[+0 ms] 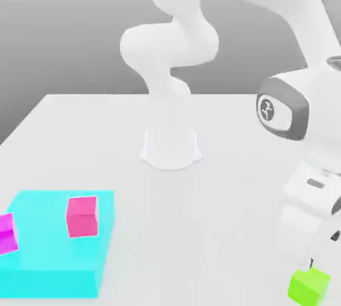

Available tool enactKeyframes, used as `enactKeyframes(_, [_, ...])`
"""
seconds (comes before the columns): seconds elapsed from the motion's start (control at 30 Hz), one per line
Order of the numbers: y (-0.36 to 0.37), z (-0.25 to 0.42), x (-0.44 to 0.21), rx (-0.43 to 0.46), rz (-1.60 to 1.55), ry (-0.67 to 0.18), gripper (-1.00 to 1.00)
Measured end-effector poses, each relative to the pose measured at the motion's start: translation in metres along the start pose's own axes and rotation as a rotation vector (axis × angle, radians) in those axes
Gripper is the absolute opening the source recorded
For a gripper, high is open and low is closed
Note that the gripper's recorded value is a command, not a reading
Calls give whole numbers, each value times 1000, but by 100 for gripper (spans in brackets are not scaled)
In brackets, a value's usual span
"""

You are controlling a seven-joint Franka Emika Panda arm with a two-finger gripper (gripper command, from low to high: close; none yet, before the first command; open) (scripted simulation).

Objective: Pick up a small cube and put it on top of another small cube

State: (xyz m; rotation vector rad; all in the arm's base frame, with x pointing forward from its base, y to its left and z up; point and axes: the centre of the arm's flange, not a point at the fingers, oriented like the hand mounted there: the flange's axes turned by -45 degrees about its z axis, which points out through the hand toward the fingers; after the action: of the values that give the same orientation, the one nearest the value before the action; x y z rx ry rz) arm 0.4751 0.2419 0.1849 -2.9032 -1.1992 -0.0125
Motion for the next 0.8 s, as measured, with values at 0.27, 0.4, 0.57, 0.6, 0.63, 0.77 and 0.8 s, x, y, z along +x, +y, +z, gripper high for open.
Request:
enactKeyframes(0.27, [-3,52,-1,3,-7,-7,-100])
enactKeyframes(0.4, [-3,42,-1,3,-8,-8,-100])
enactKeyframes(0.57, [-35,-15,-5,19,-60,-2,-100])
enactKeyframes(0.6, [-56,-23,-9,29,-96,1,-100])
enactKeyframes(0.63, [-78,-29,-15,37,-136,4,-100])
enactKeyframes(0.77, [-161,-50,-50,47,-302,6,-100])
enactKeyframes(0.8, [-189,-54,-61,45,-365,5,-100])
